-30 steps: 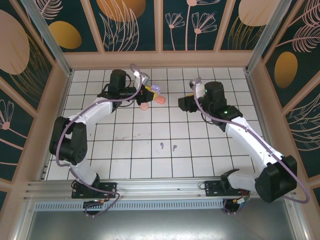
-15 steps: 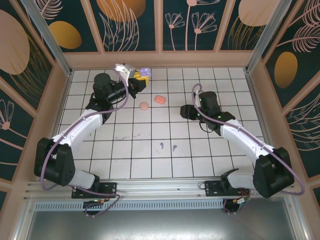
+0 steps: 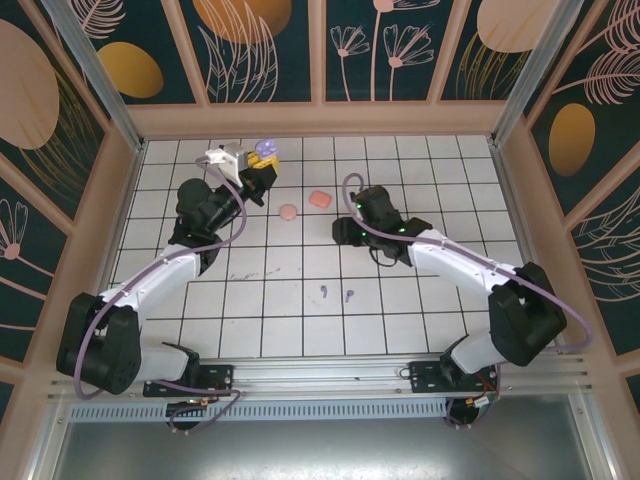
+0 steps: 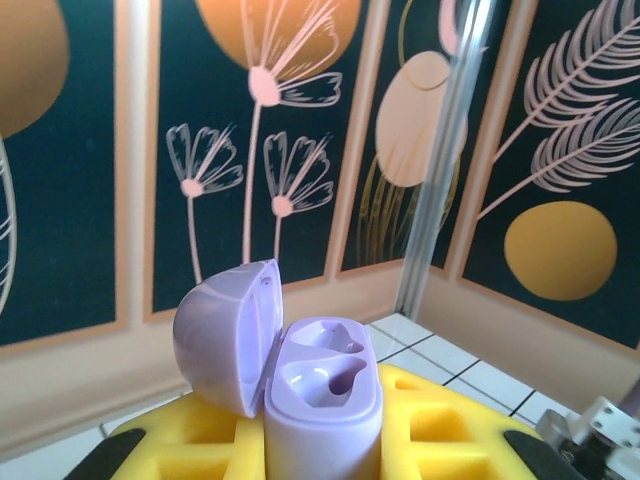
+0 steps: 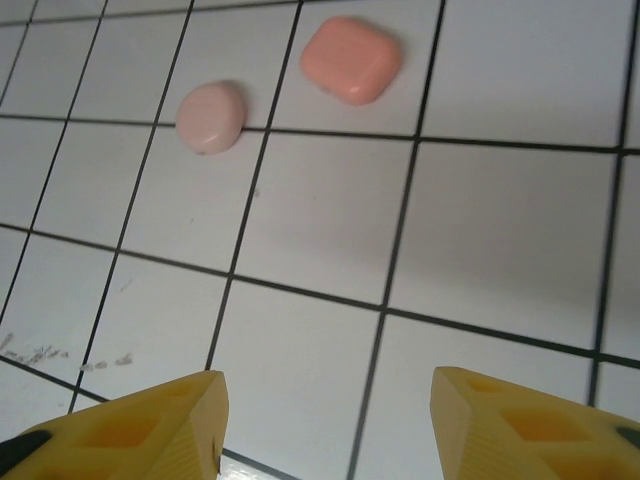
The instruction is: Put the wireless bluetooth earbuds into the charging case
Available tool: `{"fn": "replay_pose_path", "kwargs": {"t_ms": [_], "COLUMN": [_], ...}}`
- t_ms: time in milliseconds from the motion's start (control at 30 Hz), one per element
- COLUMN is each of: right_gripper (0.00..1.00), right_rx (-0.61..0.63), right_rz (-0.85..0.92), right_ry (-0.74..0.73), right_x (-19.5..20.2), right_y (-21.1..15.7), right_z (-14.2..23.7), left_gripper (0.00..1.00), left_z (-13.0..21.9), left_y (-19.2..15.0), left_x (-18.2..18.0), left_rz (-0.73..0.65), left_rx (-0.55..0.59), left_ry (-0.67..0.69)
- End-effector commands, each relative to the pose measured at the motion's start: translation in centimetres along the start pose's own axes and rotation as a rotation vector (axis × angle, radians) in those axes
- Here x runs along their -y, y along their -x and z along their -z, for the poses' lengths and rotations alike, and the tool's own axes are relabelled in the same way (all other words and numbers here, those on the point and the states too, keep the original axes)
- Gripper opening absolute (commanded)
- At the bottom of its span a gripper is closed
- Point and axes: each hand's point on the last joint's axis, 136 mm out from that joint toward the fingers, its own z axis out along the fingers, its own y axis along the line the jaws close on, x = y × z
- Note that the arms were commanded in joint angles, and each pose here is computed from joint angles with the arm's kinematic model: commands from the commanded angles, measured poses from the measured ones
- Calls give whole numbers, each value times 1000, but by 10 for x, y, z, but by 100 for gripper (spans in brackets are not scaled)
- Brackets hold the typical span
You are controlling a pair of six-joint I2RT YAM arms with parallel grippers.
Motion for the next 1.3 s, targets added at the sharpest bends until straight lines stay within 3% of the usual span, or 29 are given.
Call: {"fn": "replay_pose_path", "kwargs": {"t_ms": [0,833,1267], "right_gripper": [56,54,49], "right_rx": [-32,-313,-365], "right_rz": [-22,32,32], "right_ry": [-42,-147,-182], "right_x": [-10,-54,-45], "right_y": [-8,-117,-138], "right_z": [-4,-30,-47], "left_gripper": [0,0,0], "left_z": [8,32,31], "left_y": [21,12,9], "left_x": [-6,-23,-24], "left_rz": [-2,-31,-30], "left_rx": [101,125,119], "left_ry": [51,182,182]}}
